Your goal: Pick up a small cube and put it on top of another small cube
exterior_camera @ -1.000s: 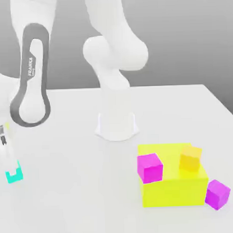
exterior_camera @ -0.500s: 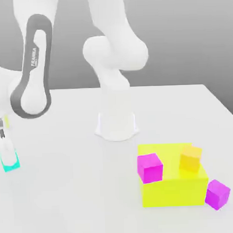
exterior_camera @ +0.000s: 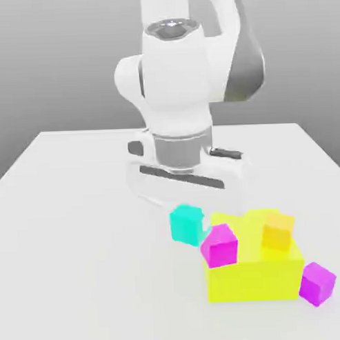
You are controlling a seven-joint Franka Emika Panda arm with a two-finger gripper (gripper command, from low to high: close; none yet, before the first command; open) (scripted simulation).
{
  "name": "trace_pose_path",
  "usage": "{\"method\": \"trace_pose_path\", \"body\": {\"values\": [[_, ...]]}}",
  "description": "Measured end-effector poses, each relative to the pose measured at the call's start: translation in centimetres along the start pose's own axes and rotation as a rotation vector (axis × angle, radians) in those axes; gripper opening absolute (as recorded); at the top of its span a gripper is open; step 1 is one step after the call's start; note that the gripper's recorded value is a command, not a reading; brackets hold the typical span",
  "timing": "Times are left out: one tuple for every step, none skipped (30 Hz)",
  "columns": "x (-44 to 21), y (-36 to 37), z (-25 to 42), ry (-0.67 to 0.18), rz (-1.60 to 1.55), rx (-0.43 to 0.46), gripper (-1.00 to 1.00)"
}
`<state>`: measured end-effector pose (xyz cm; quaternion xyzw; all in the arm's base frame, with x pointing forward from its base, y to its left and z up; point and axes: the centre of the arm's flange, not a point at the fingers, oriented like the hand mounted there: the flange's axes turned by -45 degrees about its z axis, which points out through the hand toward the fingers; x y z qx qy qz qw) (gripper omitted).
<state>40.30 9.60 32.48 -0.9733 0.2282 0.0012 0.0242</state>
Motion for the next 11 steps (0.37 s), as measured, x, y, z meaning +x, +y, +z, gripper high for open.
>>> {"method": "trace_pose_path", "body": {"values": [[-2.0, -1.9, -0.4, 0.001, -0.034, -0.009, -1.0], [-4.2, -3.7, -0.8, 0.002, -0.069, -0.019, -1.0], [-6.4, -5.4, -0.6, 0.006, -0.104, -0.033, -1.0], [-7.4, -6.2, 0.2, 0.009, -0.12, -0.041, -1.0], [-8.0, -6.6, 1.2, 0.011, -0.129, -0.045, -1.0], [-8.2, -6.7, 2.4, 0.012, -0.133, -0.047, -1.0], [-8.4, -6.7, 3.6, 0.012, -0.136, -0.047, -1.0], [-8.6, -6.7, 4.5, 0.011, -0.138, -0.047, 1.0], [-8.6, -6.7, 4.5, 0.011, -0.138, -0.046, 1.0], [-8.6, -6.7, 4.5, 0.011, -0.138, -0.046, 1.0], [-8.6, -6.7, 4.5, 0.011, -0.138, -0.046, 1.0]]}}
